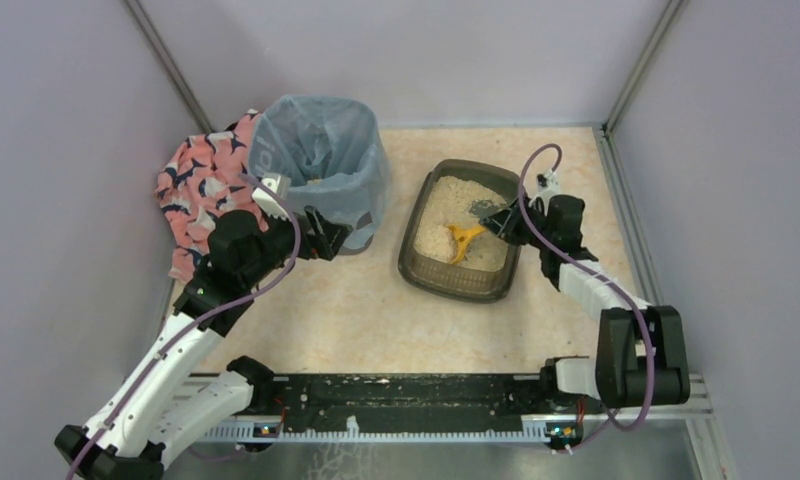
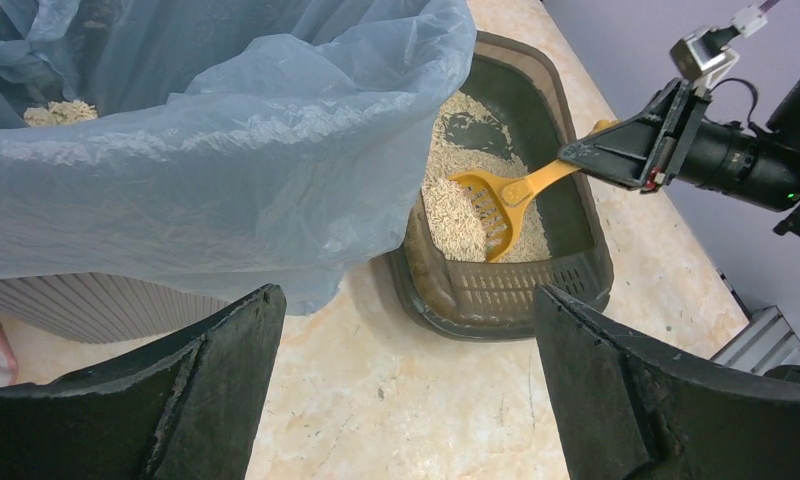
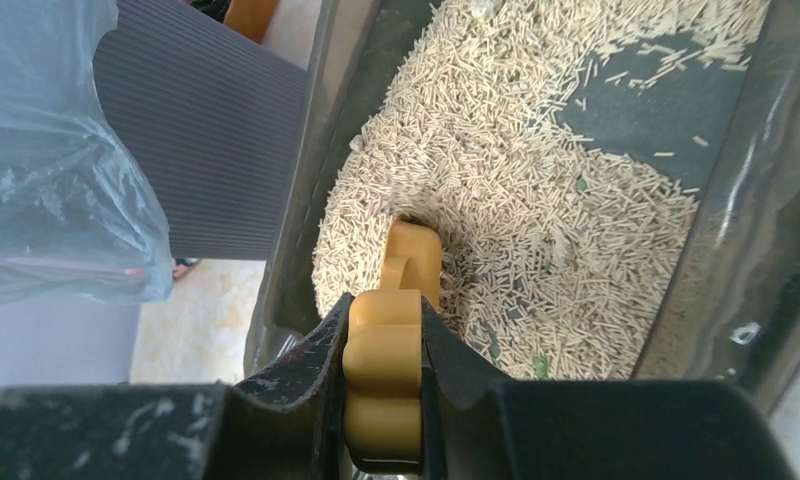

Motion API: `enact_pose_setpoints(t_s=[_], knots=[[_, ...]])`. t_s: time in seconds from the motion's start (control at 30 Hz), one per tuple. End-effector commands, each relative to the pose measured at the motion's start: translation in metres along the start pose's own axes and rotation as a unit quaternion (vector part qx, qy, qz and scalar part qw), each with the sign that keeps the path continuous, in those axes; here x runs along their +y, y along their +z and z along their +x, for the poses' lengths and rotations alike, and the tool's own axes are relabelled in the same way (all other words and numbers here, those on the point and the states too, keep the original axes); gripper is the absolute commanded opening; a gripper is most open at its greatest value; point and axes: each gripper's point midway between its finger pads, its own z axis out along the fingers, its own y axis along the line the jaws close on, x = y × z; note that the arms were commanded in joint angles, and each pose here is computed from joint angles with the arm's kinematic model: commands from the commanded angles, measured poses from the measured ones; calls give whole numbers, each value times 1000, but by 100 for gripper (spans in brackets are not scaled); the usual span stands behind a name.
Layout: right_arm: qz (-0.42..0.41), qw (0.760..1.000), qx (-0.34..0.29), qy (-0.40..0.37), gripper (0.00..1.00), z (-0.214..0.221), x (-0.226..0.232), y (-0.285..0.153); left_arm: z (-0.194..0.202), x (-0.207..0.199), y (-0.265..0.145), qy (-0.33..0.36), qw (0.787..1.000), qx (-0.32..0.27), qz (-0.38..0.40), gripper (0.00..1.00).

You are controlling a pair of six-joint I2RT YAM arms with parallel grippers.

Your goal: Clean the litter box

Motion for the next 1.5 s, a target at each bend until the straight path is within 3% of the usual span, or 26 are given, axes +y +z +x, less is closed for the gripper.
enact_pose_setpoints(t_s=[0.0,0.23,0.73,1.13,1.47], knots=[[-64,991,83,87,0,49,11,7,-17,-9,-2,1,1000,-21,15,99],[-82,988,68,114,0,42,12,17,-18,-6,-5,3,1000,-20,7,99],[-66,993,-38,95,0,-42,-1,-26,-8,-2,3,5,1000,-11,6,99],[-91,989,-90,80,0,-82,9,-27,-5,0,6,8,1000,-6,2,99],[-91,986,-94,108,0,-71,-14,-19,-1,1,5,7,1000,-3,1,99]])
